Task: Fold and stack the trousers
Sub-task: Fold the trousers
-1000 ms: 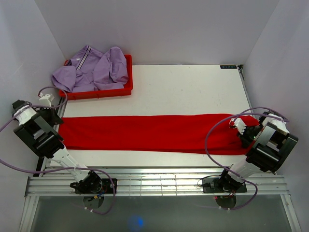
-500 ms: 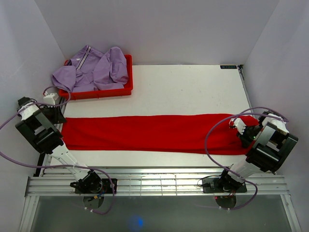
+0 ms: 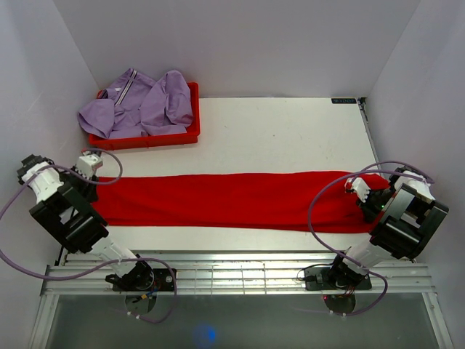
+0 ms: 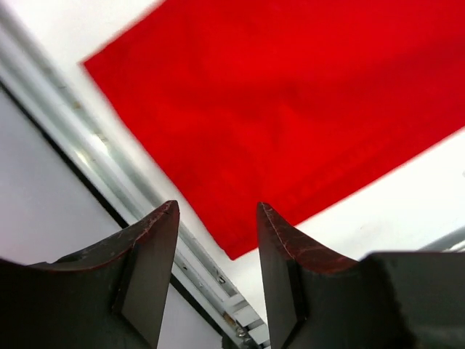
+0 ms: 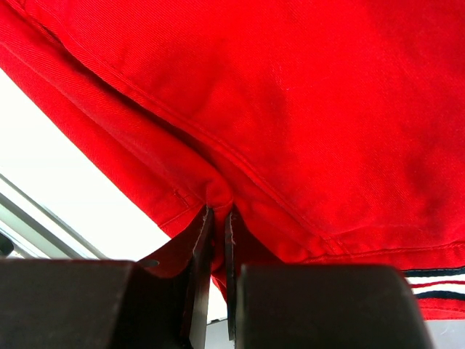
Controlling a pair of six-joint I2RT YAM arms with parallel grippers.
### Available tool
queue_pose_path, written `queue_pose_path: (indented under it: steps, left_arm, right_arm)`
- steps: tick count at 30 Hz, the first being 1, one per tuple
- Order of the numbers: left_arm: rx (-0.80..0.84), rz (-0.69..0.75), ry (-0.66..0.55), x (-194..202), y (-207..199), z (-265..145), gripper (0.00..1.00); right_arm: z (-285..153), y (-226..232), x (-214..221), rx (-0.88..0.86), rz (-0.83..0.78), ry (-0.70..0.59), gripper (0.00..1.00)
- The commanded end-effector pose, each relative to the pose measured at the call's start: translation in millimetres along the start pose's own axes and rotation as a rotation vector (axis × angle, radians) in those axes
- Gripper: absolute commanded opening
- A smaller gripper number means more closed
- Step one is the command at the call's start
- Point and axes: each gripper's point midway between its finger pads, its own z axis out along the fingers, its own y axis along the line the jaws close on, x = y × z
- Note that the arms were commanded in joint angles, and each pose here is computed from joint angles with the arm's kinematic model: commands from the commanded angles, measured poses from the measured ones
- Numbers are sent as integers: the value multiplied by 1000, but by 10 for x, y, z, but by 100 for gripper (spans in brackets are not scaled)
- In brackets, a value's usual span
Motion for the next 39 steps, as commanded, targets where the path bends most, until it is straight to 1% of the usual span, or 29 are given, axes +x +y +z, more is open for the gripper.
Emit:
queue_pose_path:
  steps: [1, 3, 5, 9, 14, 18, 19, 21, 24, 27, 34, 39]
  left_arm:
    - [78, 219, 84, 260, -258, 73, 57]
    - [73, 247, 108, 350, -315, 152, 57]
    - [43, 312, 141, 429, -280, 218, 57]
    - [-24, 376, 151, 406, -176, 279, 56]
    - [-46, 406, 161, 410, -158, 370, 55]
    - [-72, 442, 182, 436, -121, 404, 52]
    - [-66, 445, 187, 449, -137, 404, 50]
    - [-43, 458, 188, 450, -194, 394, 49]
    - [2, 457, 165, 384, -286, 338, 52]
    - [14, 469, 150, 346, -327, 316, 54]
    - [67, 463, 198, 493, -363, 374, 53]
    - [69, 456, 218, 555, -336, 404, 53]
  right_arm:
    - [-47, -89, 32, 32, -26, 28, 8]
    - [-41, -90, 37, 29, -24, 29, 8]
    - [-39, -88, 43, 27, -24, 32, 8]
    - [-42, -96, 39, 25, -20, 32, 8]
    - [-37, -89, 33, 21, -14, 30, 8]
    - [-30, -82, 35, 18, -12, 30, 8]
    - [-31, -82, 37, 16, -11, 31, 8]
    - [-32, -85, 40, 16, -10, 32, 8]
    - [-25, -78, 45, 13, -7, 34, 8]
    - [-27, -84, 39, 15, -9, 31, 8]
    - [-26, -89, 34, 14, -9, 28, 8]
    - [-16, -91, 36, 12, -5, 29, 8]
